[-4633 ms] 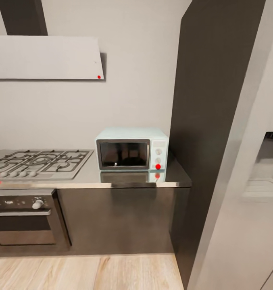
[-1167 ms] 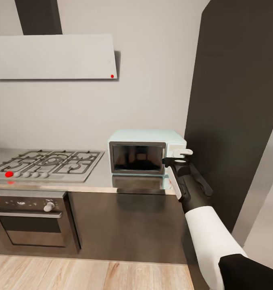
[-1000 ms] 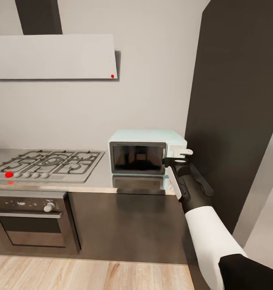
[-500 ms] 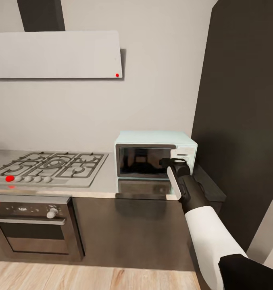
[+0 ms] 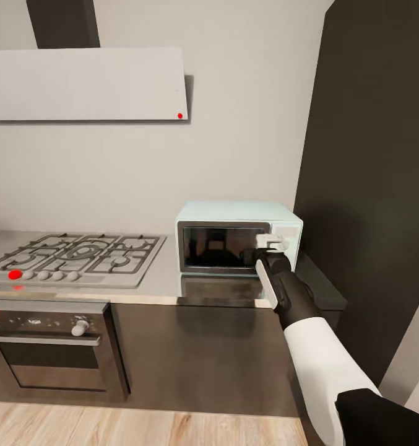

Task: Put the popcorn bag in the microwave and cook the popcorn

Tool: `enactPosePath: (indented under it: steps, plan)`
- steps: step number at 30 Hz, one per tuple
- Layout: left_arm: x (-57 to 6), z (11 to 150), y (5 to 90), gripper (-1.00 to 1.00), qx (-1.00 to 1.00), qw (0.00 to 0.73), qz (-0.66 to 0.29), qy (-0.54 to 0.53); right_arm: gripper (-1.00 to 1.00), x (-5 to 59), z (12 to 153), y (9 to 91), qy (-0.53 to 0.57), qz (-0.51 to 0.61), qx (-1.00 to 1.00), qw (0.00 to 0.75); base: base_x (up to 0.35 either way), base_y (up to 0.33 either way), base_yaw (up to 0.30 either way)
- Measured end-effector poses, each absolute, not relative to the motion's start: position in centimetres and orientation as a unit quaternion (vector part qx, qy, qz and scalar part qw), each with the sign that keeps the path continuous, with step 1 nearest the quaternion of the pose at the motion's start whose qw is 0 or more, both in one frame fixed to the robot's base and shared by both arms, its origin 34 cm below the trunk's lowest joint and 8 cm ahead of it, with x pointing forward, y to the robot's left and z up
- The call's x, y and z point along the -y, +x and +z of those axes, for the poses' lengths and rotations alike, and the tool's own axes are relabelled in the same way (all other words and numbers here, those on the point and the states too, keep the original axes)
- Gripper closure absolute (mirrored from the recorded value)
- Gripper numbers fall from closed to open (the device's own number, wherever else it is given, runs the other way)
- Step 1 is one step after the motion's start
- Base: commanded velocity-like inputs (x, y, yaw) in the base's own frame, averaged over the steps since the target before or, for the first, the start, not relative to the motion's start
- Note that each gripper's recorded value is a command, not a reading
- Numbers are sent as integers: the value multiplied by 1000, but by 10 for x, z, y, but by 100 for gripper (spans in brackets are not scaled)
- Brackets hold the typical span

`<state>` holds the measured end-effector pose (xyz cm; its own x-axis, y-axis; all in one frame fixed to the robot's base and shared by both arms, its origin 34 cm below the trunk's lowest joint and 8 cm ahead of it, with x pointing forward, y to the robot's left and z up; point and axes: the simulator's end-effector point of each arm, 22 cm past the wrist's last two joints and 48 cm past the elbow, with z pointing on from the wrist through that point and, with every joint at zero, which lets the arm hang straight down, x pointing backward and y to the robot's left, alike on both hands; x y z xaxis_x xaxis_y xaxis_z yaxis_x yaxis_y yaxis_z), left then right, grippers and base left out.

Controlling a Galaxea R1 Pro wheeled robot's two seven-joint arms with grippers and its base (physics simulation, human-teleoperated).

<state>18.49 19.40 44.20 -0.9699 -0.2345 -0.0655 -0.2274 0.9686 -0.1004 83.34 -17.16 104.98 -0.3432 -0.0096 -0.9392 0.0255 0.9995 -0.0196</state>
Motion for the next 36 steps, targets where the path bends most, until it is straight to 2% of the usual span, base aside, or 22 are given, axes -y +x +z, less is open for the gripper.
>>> enactPosePath:
  steps: [9, 26, 36]
  plan:
    - [-194, 442, 185, -100, -991, 38, -46, -116, -100, 203, 1047, 839, -18, 0, -817, 576, 0, 0, 0]
    - [-194, 442, 185, -100, -991, 38, -46, -117, -100, 220, 1048, 839, 6, -36, -817, 576, 1, 0, 0]
    - [-198, 442, 185, -100, -991, 39, -43, -118, -100, 219, 1048, 839, 6, -34, -816, 577, 142, 0, 0]
